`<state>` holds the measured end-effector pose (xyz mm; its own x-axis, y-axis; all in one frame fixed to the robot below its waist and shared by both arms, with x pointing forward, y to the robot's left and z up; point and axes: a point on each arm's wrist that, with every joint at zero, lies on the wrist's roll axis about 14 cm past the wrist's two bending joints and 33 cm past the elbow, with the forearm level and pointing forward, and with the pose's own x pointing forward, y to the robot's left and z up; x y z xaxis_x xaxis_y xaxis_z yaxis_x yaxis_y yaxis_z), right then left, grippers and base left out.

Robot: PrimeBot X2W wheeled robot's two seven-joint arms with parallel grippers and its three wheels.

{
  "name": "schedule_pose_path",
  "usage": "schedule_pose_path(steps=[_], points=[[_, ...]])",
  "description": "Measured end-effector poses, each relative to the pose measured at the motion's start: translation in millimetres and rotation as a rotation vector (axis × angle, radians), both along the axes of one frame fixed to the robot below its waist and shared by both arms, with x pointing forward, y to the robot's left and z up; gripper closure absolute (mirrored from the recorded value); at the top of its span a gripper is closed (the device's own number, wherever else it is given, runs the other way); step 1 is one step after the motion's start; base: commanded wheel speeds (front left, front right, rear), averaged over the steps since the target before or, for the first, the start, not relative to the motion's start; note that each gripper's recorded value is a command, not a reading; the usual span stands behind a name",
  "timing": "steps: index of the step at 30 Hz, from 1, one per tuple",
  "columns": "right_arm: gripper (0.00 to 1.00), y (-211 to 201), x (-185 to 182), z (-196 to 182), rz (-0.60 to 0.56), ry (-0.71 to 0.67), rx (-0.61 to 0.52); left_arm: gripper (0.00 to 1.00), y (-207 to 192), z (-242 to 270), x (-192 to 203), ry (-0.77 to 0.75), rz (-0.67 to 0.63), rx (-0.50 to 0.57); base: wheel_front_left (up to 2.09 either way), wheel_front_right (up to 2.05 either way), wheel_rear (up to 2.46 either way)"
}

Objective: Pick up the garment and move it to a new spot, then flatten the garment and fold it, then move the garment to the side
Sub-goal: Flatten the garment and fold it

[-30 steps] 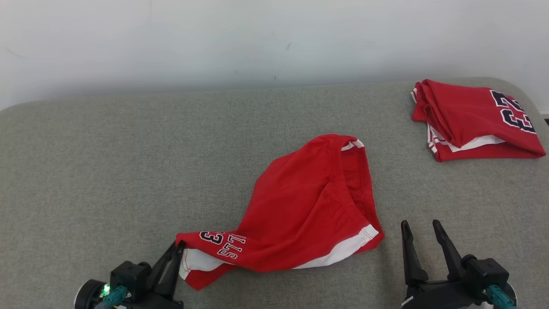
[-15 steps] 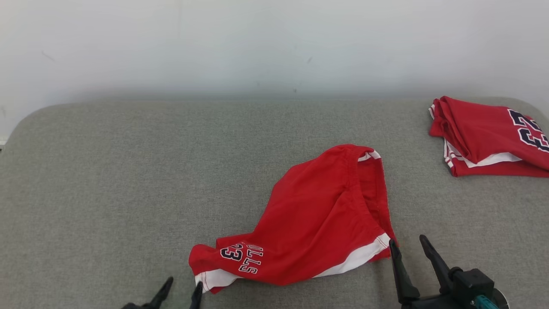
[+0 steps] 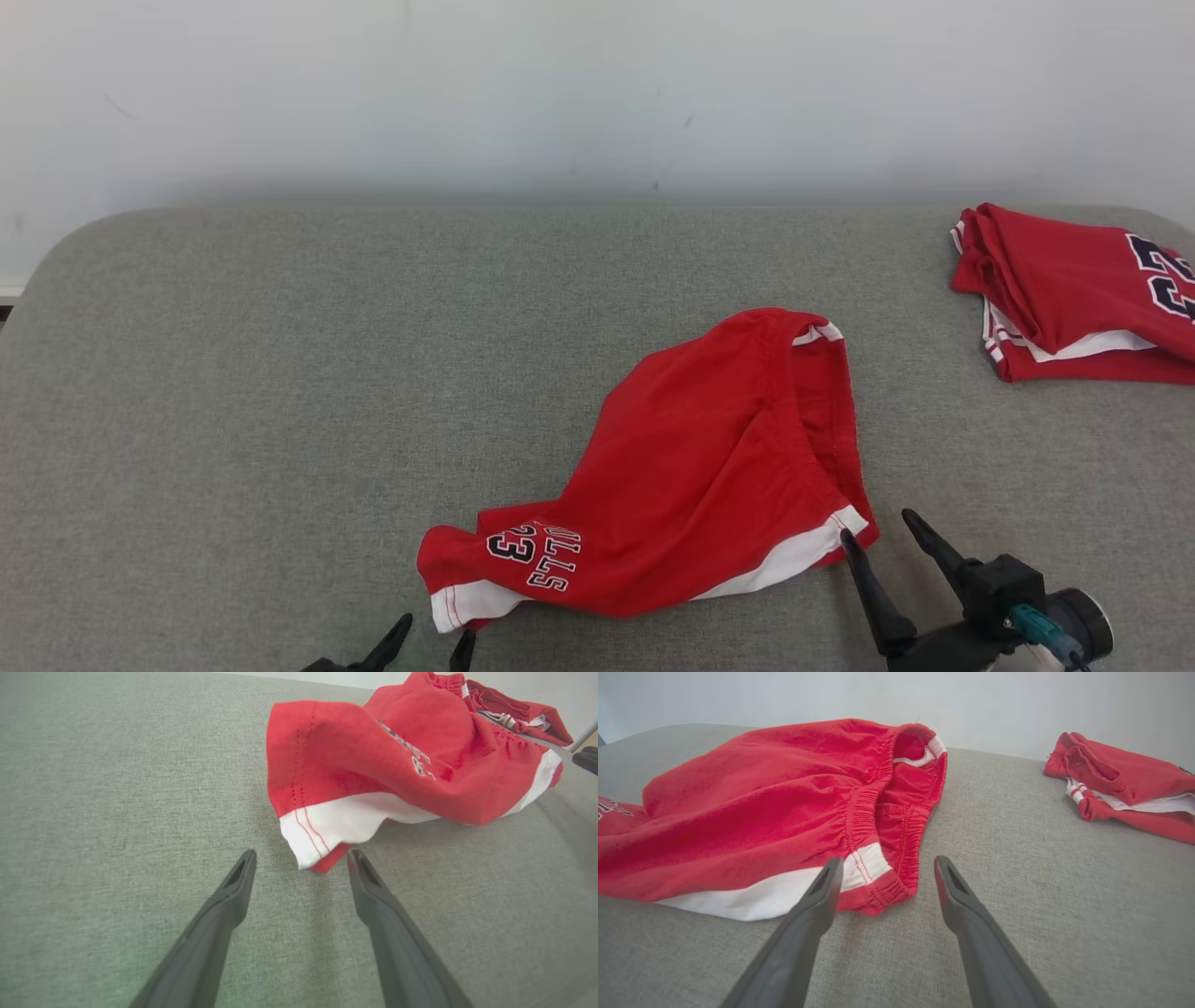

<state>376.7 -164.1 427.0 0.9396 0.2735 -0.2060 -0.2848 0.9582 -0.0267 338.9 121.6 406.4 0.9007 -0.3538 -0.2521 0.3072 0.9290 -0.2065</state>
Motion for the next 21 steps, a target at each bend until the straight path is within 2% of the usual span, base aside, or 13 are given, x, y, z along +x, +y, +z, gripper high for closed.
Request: schedule_pose_path(steps=[12, 13, 14, 15, 16, 21], points=[[0.0, 16, 24, -23, 0.136, 0.12, -0.087, 0.0, -2, -14, 11, 0.064, -0.044, 0.006, 0.0, 0.0, 0.0], [0.06, 17, 24, -25, 0.142, 0.132, -0.086, 0.0, -3, -15, 10, 0.073, -0.045, 0.0, 0.0, 0.0, 0.0], [0.53, 18, 24, -27, 0.148, 0.145, -0.083, 0.0, -5, -18, 8, 0.084, -0.051, -0.003, 0.0, 0.0, 0.0], [1.0, 20, 24, -30, 0.156, 0.161, -0.084, 0.59, -6, -18, 8, 0.091, -0.053, -0.008, 0.0, 0.0, 0.0], [1.0, 20, 23, -32, 0.161, 0.176, -0.084, 1.0, -5, -17, 10, 0.087, -0.05, -0.013, 0.0, 0.0, 0.0], [1.0, 24, 20, -25, 0.184, 0.157, -0.066, 1.0, -7, 1, 18, 0.039, -0.035, -0.054, 0.0, 0.0, 0.0]])
